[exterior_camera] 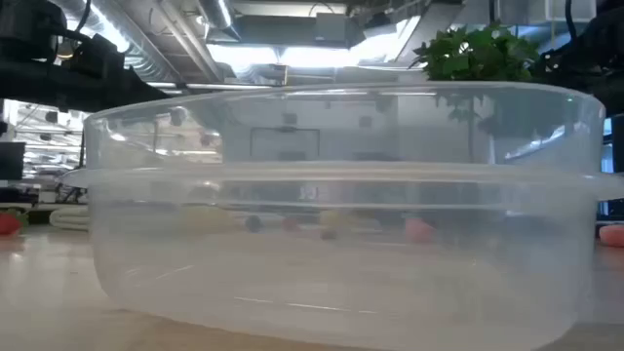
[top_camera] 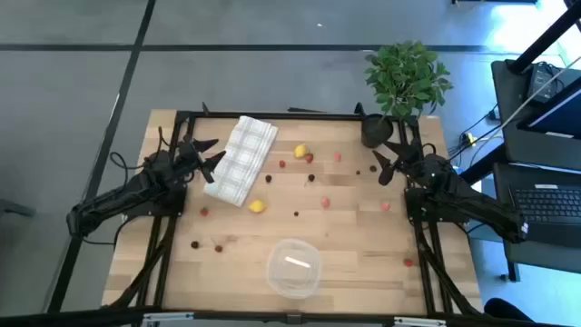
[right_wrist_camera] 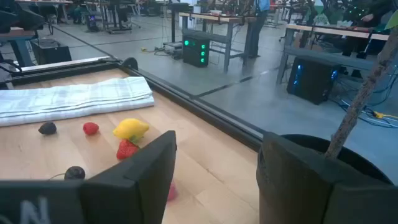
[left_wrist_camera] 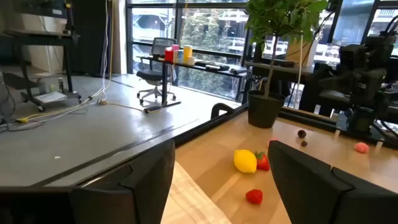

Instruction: Pick and placing Produce into tupperware

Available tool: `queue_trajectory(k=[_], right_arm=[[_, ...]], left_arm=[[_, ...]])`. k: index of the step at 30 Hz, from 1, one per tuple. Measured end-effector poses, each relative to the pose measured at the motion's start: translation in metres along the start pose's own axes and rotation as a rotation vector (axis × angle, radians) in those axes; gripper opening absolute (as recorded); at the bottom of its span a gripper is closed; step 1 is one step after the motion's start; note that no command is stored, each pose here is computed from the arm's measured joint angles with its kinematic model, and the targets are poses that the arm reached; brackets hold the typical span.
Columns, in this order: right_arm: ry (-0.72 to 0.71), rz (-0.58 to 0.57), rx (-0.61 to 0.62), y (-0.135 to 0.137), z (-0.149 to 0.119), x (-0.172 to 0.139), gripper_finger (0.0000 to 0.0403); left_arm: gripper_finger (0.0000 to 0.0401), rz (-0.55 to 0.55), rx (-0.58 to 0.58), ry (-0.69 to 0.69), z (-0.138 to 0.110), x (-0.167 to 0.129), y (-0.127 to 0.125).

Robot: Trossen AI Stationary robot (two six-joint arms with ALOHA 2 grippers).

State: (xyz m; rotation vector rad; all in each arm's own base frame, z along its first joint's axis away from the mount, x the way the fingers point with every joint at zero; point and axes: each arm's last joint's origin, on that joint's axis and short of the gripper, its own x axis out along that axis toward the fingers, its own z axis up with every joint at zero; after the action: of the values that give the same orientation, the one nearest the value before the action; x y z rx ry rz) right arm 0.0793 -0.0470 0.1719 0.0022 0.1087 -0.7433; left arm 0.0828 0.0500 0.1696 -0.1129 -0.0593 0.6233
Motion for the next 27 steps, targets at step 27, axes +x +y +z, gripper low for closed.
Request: queue_trajectory(k=[27], right_arm=[[0.0,0.0,0.0,0.0,0.0,0.0,0.0241]], left_arm=[[0.025,0.0,0.0,0.0,0.0,0.0,0.0]])
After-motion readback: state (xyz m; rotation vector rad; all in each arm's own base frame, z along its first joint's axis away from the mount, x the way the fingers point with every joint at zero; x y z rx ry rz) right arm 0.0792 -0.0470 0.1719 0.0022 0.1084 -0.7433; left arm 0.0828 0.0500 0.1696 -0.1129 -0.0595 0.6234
